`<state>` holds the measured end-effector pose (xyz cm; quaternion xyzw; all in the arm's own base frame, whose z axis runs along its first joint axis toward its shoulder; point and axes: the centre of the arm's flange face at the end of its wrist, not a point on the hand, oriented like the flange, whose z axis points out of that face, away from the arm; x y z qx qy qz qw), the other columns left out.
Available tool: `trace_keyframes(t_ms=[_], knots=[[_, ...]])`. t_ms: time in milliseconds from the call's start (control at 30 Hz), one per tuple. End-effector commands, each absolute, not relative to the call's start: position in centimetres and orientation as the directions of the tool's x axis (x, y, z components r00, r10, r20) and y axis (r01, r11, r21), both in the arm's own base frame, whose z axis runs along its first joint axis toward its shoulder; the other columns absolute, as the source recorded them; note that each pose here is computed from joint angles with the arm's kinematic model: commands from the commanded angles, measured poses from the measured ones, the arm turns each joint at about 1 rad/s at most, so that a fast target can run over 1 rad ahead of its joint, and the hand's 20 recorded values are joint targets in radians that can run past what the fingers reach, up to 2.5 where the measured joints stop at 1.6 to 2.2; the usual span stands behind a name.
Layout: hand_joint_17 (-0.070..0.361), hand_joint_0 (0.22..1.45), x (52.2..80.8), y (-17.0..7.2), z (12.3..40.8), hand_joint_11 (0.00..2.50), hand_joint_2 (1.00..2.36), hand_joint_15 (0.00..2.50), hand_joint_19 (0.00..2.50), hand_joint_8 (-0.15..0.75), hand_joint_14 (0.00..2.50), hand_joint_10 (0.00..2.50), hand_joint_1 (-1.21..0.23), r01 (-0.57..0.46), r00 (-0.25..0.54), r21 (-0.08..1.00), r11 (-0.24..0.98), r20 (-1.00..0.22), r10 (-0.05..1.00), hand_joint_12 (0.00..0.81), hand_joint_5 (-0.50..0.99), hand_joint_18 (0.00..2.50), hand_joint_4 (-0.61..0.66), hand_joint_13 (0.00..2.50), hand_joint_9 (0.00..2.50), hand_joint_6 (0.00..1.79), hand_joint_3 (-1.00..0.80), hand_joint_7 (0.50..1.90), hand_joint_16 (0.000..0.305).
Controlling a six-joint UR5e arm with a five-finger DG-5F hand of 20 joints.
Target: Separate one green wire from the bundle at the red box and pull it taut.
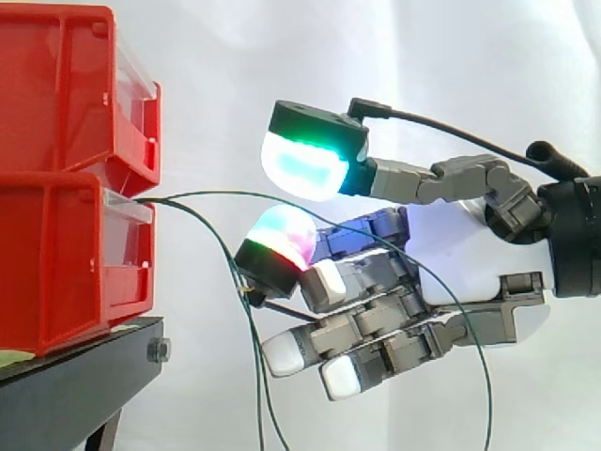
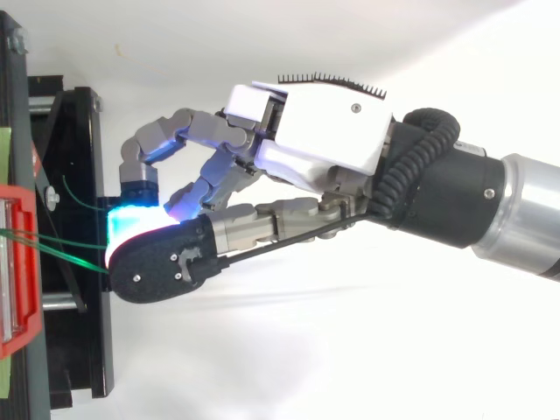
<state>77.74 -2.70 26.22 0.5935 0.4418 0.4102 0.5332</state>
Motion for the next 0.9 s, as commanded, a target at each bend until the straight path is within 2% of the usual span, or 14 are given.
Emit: trace_keyframes(t_ms=[0, 333, 467, 533, 633, 700, 867], knots=[[0.107, 0.56, 77.75, -2.72, 26.22, 0.80, 1.00, 0.45, 0.52, 0.294, 0.02, 0.02, -0.60, 0.087, 0.273, 0.995, -0.040, 0.015, 0.962, 0.390, -0.14, 0.81, 0.15, 0.84, 1.12, 0.90, -0.47, 1.15, 0.048], [0.105, 0.59, 77.72, -2.74, 26.21, 0.81, 1.01, 0.46, 0.53, 0.297, 0.02, 0.02, -0.67, 0.088, 0.275, 0.995, -0.040, 0.014, 0.961, 0.389, -0.14, 0.81, 0.15, 0.84, 1.13, 0.90, -0.29, 1.24, 0.047], [0.108, 0.58, 77.71, -2.74, 26.15, 0.80, 1.01, 0.47, 0.56, 0.298, 0.02, 0.02, -0.57, 0.088, 0.275, 0.995, -0.040, 0.014, 0.961, 0.393, -0.13, 0.81, 0.16, 0.84, 1.13, 0.91, -0.34, 1.21, 0.048], [0.112, 0.55, 77.71, -2.74, 26.15, 0.80, 1.01, 0.47, 0.55, 0.304, 0.02, 0.02, -0.47, 0.088, 0.275, 0.995, -0.041, 0.015, 0.961, 0.400, -0.14, 0.82, 0.16, 0.84, 1.14, 0.90, -0.42, 1.21, 0.050], [0.114, 0.54, 77.74, -2.85, 26.22, 0.80, 1.00, 0.47, 0.56, 0.305, 0.02, 0.02, -0.44, 0.086, 0.276, 0.995, -0.042, 0.016, 0.961, 0.404, -0.14, 0.82, 0.16, 0.84, 1.14, 0.90, -0.44, 1.21, 0.051], [0.113, 0.55, 77.74, -2.85, 26.22, 0.80, 1.01, 0.47, 0.57, 0.307, 0.02, 0.02, -0.44, 0.086, 0.276, 0.995, -0.042, 0.016, 0.961, 0.401, -0.14, 0.81, 0.16, 0.84, 1.14, 0.90, -0.42, 1.21, 0.050], [0.115, 0.57, 77.70, -2.98, 26.15, 0.81, 1.01, 0.47, 0.56, 0.312, 0.02, 0.02, -0.56, 0.087, 0.278, 0.995, -0.043, 0.017, 0.960, 0.406, -0.13, 0.82, 0.17, 0.85, 1.13, 0.90, -0.26, 1.23, 0.051]])
